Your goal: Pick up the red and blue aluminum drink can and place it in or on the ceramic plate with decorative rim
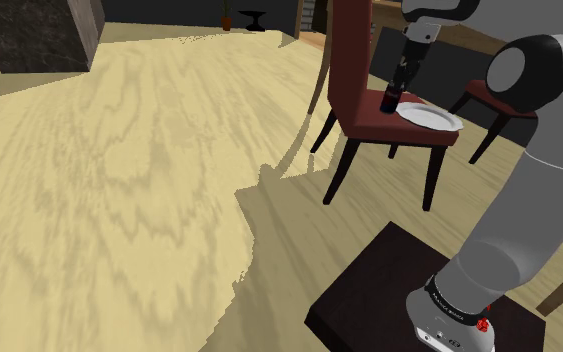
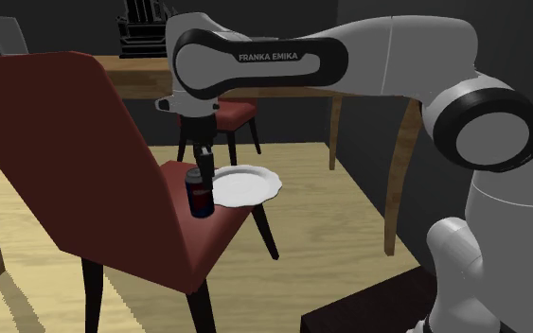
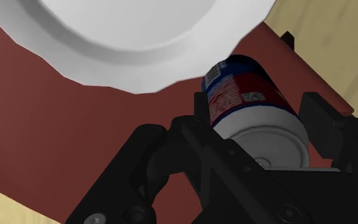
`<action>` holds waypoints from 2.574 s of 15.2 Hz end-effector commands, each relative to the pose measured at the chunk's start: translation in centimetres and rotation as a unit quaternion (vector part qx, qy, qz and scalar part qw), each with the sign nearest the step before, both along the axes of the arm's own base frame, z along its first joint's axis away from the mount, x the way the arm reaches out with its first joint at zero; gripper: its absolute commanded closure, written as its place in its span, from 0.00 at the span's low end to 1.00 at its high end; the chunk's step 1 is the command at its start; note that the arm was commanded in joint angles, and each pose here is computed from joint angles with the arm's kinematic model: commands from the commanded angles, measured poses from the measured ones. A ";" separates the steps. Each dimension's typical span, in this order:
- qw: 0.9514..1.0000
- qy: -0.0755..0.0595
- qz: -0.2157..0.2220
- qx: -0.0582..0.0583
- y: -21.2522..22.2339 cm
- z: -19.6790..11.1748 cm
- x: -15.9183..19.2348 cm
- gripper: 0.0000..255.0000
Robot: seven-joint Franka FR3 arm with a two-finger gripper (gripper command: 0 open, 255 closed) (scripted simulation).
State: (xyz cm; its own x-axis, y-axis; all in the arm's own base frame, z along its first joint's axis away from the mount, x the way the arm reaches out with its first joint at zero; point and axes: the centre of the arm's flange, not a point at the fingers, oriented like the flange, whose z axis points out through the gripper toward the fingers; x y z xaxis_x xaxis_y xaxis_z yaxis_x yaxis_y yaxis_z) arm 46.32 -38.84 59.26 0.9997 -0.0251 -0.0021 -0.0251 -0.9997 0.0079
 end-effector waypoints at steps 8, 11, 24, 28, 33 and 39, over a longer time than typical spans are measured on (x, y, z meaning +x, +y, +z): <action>1.000 0.000 0.000 0.000 0.0 4.4 0.0 1.00; 1.000 0.000 0.000 0.000 0.0 6.0 0.0 1.00; 1.000 0.000 0.000 0.000 -5.8 11.0 -8.6 1.00; 1.000 0.000 0.000 0.000 -8.5 12.1 -12.7 1.00; 1.000 0.000 0.000 0.000 -8.5 9.5 -12.7 1.00; 1.000 0.000 0.000 0.000 -8.5 6.3 -12.7 1.00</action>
